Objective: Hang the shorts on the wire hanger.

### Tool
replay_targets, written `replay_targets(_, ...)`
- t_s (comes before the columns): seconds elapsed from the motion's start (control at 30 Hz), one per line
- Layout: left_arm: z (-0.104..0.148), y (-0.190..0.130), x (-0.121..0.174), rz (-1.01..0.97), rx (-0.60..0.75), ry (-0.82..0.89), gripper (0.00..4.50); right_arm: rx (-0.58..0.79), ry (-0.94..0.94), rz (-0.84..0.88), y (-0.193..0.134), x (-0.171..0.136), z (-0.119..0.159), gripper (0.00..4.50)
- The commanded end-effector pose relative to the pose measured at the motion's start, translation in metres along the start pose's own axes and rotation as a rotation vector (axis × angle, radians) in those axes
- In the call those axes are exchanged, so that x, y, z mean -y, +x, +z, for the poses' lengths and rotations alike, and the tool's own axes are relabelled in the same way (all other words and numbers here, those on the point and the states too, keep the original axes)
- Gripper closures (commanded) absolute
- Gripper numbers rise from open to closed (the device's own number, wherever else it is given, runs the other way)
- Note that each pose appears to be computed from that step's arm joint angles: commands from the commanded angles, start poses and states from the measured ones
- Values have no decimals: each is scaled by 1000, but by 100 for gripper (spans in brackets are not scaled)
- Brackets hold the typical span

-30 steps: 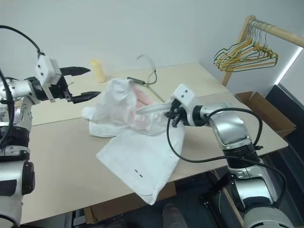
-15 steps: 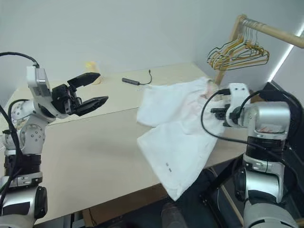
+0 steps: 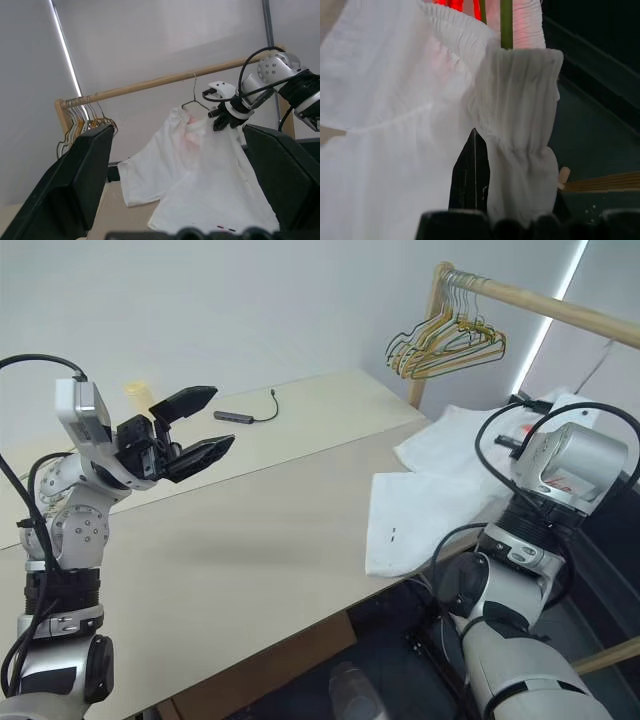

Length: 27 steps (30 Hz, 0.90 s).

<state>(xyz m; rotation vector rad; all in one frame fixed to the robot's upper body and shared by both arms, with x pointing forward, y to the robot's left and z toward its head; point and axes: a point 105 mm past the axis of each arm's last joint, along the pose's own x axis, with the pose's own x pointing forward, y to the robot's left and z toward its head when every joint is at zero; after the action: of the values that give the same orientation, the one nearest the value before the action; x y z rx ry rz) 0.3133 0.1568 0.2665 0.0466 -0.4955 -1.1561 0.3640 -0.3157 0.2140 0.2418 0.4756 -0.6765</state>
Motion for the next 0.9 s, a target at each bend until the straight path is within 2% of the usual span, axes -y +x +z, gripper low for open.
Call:
replay_targets(0.03,11,2,-1,4,23,47,4,155,90,-38,-12,3,39,450)
replay_targets(0.23,18,-1,0,8,41,54,4,150,178,25,-5,6,62,450)
replay_targets(0.3,24,-2,1,12,75,42,4,93,238,81,1,5,63,450)
replay_targets(0.53,28,-3,3,12,96,39,4,64,308,68,12,14,78,450)
replay_targets(0.9,19,-1,8,6,59,41,4,-48,308,-7,29,24,65,450)
